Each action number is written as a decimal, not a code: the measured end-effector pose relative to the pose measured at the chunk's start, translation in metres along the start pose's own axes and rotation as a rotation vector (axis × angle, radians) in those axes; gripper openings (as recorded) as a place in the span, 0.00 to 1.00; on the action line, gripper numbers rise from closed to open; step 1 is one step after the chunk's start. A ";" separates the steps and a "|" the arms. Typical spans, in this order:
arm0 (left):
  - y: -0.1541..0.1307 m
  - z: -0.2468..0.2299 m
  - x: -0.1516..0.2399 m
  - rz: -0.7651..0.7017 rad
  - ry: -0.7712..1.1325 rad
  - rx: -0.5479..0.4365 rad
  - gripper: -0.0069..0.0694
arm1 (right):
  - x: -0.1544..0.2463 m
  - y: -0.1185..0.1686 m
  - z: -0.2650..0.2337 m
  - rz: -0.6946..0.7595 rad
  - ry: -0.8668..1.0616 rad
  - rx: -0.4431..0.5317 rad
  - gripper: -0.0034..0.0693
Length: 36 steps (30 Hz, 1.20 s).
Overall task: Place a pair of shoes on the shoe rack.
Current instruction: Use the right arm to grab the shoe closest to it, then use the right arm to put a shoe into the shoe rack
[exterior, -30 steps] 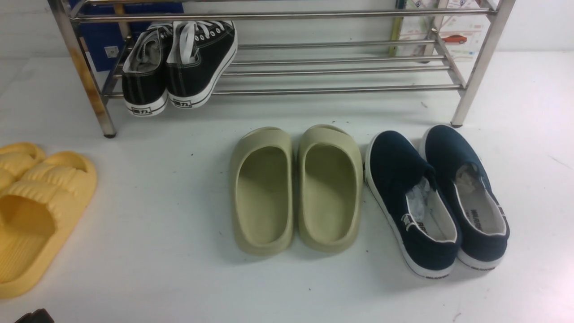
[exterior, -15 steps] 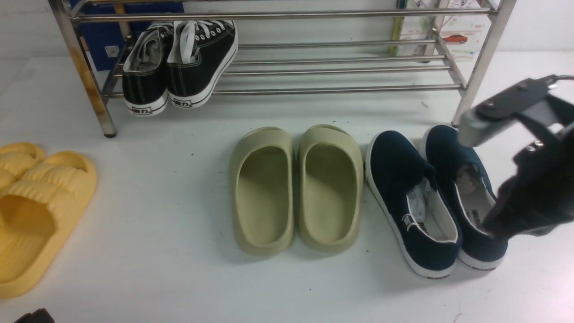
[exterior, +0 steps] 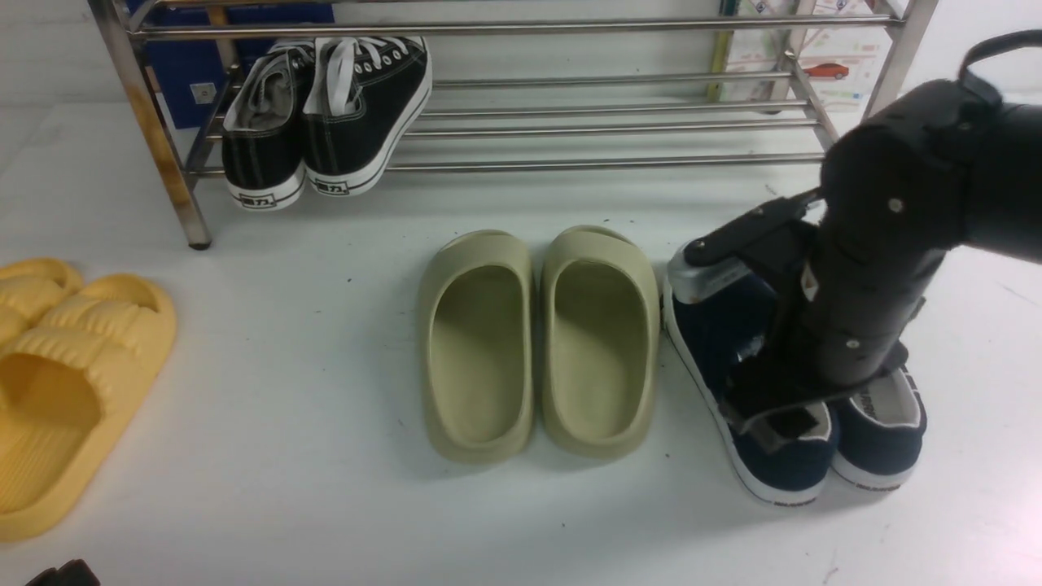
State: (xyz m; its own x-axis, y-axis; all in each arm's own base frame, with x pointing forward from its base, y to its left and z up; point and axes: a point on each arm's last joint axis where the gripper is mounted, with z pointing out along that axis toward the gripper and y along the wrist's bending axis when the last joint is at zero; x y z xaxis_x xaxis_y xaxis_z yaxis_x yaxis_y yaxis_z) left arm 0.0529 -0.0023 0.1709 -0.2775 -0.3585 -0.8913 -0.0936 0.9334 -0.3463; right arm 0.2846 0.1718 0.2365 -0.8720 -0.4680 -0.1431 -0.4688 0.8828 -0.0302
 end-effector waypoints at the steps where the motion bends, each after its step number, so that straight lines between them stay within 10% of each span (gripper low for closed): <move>1: 0.000 0.000 0.000 0.000 0.000 0.000 0.27 | 0.000 0.000 0.001 0.002 0.006 0.000 0.79; 8: 0.000 0.000 0.000 0.000 0.000 0.000 0.28 | -0.006 0.006 0.032 0.029 0.084 -0.033 0.67; 16: 0.000 0.000 0.000 0.000 0.000 0.000 0.28 | -0.012 0.006 0.031 0.044 0.076 -0.033 0.13; 36: 0.000 0.000 0.000 0.000 0.000 0.000 0.31 | -0.057 0.008 -0.078 0.066 -0.159 -0.081 0.12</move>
State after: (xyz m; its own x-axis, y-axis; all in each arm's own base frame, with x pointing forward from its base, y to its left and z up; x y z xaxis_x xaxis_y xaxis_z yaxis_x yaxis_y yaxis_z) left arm 0.0529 -0.0023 0.1709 -0.2775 -0.3585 -0.8913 -0.0936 0.9334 -0.3463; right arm 0.3200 0.2027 0.3216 -0.8712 -0.3910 -0.2967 -0.4266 0.9022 0.0636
